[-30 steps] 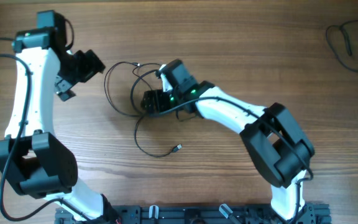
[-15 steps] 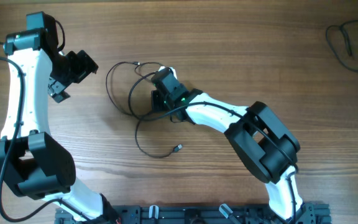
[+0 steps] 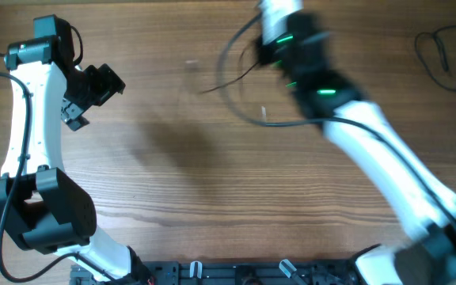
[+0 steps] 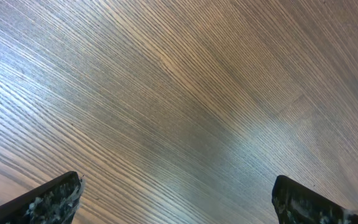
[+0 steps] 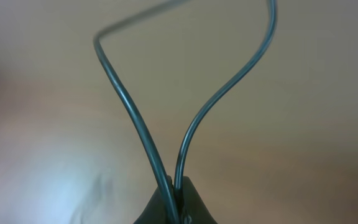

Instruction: Untangle cables

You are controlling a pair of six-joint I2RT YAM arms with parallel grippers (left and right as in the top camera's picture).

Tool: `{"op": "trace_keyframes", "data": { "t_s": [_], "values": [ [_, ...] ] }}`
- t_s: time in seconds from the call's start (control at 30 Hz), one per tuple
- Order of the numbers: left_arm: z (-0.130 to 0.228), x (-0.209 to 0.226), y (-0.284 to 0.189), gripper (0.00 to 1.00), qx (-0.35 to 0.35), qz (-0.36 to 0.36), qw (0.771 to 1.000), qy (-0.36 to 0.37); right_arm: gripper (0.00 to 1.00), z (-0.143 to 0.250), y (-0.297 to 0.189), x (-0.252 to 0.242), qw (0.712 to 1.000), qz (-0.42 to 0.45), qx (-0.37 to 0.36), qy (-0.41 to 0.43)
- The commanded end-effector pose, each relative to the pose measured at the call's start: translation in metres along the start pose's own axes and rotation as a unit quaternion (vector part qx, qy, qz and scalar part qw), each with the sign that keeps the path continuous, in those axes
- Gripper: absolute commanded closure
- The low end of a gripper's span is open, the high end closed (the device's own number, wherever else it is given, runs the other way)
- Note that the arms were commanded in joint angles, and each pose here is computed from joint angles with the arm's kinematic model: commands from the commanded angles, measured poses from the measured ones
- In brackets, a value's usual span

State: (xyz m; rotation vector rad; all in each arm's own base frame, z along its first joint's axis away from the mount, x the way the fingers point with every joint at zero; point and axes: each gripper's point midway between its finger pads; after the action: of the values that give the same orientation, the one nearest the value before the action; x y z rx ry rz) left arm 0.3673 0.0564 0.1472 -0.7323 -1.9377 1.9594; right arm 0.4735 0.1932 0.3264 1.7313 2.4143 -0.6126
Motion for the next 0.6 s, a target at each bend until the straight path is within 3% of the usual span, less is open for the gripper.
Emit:
{"op": "trace_keyframes", "data": {
  "t_s": [0.0,0.1,0.3,0.4,0.57],
  "values": [
    [0.001,-0.001,0.001,0.0,0.006,0.004,1.0,0.002,0.96,-0.004,-0.018,-0.072,0.987,0.085,0.005,-0.137],
    [0.001,-0.001,0.001,0.0,0.006,0.004,1.0,0.002,0.96,0.018,-0.018,-0.118,0.975,0.123,0.041,-0.183],
    [0.001,-0.001,0.001,0.0,0.006,0.004,1.0,0.002,0.96,0.08,-0.006,-0.18,0.967,0.164,0.113,-0.159],
    [0.001,-0.001,0.001,0.0,0.006,0.004,1.0,0.002,0.96,0.127,0.014,-0.189,0.97,0.154,0.151,-0.109],
    [0.001,-0.001,0.001,0.0,0.006,0.004,1.0,0.002,0.96,0.173,0.047,-0.167,0.976,0.091,0.173,-0.093]
  ]
}}
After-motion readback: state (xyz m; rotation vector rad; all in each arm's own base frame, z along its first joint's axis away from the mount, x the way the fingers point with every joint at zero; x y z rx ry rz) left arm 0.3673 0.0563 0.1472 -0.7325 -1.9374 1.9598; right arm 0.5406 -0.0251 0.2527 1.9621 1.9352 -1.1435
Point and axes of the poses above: each gripper's point midway between its finger pads, its own y axis out along the fingers, its own x axis along the line the jaws close on, z = x × y, and after that the axes turned 15 degrees about -y, right-handed
